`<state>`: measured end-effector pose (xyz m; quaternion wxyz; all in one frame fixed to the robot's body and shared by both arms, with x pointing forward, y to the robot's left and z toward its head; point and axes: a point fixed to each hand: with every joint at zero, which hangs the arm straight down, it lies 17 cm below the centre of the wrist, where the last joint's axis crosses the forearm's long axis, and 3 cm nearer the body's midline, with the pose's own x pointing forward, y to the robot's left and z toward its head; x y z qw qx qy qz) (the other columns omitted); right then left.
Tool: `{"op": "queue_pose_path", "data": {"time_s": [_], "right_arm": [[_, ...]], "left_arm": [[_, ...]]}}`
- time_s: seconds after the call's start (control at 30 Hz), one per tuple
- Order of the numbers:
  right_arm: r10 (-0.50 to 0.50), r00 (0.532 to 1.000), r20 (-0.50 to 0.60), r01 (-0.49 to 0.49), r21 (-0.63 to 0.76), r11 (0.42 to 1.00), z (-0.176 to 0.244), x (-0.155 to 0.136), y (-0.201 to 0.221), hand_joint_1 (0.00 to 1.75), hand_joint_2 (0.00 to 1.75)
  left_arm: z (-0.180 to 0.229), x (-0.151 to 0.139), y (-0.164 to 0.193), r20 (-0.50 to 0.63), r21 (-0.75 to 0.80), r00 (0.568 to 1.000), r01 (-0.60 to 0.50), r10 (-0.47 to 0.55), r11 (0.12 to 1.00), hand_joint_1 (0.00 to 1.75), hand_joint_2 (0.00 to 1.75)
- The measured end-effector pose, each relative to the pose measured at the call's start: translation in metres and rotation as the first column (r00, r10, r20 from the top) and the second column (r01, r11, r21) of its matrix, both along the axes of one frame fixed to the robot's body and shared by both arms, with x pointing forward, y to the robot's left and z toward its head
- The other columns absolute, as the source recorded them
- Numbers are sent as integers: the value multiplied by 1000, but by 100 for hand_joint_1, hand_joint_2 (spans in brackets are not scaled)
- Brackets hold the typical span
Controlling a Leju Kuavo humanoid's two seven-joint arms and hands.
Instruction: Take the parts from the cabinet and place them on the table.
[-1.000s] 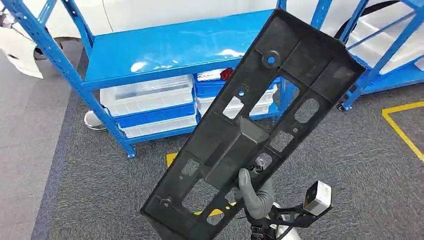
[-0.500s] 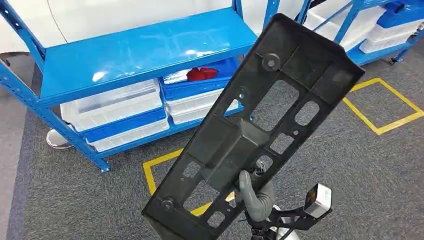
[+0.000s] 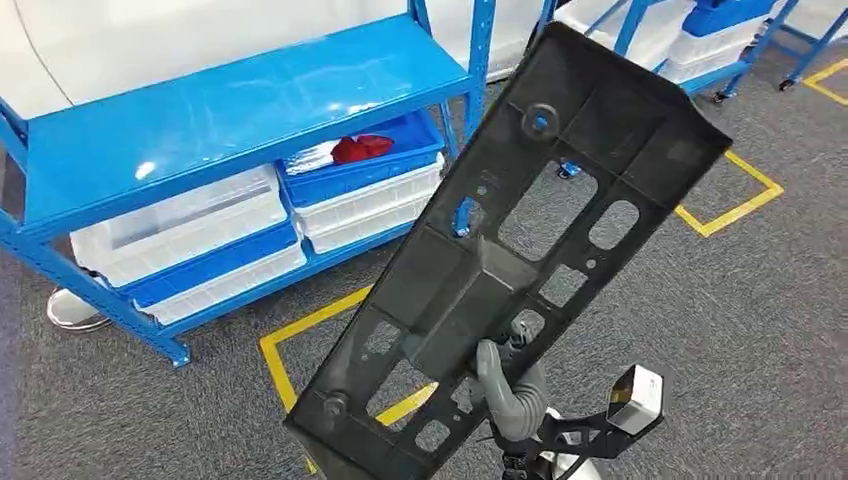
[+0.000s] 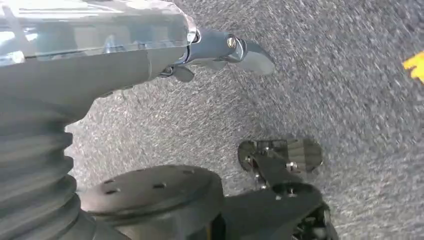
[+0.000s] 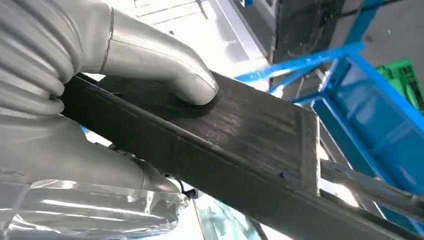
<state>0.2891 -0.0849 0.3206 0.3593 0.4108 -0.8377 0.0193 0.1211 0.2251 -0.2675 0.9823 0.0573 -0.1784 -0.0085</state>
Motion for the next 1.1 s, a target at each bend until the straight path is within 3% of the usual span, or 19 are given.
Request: {"op": "queue_pose_path", "data": {"time_s": [1.1], "right_arm": [[-15,1000,6,15,19,1000,4,-1,-8,175,175]], "left_arm": [[1,5,-1,6,0,1000,10,-10,1000,0,175]]}}
